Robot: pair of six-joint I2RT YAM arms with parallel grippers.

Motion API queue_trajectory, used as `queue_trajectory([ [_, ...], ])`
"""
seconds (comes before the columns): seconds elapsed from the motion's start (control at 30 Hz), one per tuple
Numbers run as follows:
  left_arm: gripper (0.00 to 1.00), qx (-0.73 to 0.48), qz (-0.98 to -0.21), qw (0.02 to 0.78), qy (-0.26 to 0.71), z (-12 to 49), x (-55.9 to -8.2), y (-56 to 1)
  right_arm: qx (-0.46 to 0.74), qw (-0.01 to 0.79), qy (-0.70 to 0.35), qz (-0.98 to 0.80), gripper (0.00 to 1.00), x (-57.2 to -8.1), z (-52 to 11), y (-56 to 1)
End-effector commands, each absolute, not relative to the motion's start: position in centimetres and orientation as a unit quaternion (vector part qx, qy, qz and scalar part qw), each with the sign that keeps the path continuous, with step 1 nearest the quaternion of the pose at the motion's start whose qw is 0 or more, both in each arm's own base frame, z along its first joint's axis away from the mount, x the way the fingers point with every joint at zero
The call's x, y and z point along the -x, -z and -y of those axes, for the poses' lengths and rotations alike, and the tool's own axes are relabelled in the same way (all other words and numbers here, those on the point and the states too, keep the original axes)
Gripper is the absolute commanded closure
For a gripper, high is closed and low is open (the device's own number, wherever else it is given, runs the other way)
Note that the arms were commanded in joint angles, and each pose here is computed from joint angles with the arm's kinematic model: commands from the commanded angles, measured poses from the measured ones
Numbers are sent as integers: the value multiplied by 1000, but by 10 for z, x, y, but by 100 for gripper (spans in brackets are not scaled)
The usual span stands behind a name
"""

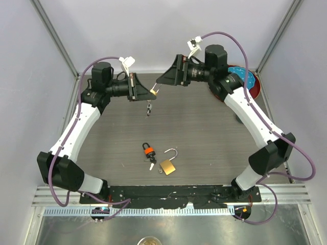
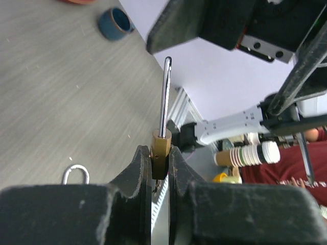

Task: Lock with the key
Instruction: Lock the lock.

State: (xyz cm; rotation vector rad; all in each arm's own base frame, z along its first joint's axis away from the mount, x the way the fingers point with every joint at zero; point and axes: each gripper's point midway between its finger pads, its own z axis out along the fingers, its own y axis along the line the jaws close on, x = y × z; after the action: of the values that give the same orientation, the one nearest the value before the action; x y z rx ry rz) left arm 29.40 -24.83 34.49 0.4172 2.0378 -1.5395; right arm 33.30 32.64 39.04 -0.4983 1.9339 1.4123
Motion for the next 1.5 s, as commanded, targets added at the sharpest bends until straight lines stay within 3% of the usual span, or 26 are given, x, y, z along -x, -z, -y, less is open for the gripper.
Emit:
queue_trajectory([
  [0.0,100,-147,-714,372,575,245,-302,-395,124,434,-590,-669,3,-340,-307,-454],
  [0.13,100,-126,-667,399,617,248,-303,-425,112,421,-639,-634,4,-336,-307,-463],
  [0.2,100,-103,-659,406,624,246,-305,-426,128,404,-669,-610,10,-327,-315,-470],
  [0.47,100,-84,-631,425,644,243,-301,-438,151,381,-683,-605,19,-322,-341,-471],
  [0.63,100,-78,-628,421,649,242,-298,-437,161,363,-690,-605,34,-322,-361,-469],
  [0.7,100,-76,-631,420,649,242,-300,-434,159,363,-694,-602,46,-322,-362,-472],
  [0.97,100,-85,-632,409,653,244,-295,-431,147,361,-700,-598,70,-326,-364,-474],
  [1.03,100,-84,-633,407,653,244,-296,-429,146,359,-700,-599,85,-326,-365,-473],
  [1.07,100,-85,-633,407,653,244,-295,-428,148,357,-701,-600,98,-325,-366,-473],
  [1.2,99,-97,-641,399,648,246,-295,-423,151,355,-699,-602,99,-324,-365,-471],
  [1.23,98,-100,-644,398,646,246,-295,-423,152,358,-697,-603,98,-324,-365,-470],
  [1.37,67,-116,-650,410,629,244,-295,-429,152,359,-695,-604,98,-325,-365,-472],
  [1.47,59,-119,-657,421,614,240,-298,-430,156,361,-695,-601,99,-324,-365,-476],
])
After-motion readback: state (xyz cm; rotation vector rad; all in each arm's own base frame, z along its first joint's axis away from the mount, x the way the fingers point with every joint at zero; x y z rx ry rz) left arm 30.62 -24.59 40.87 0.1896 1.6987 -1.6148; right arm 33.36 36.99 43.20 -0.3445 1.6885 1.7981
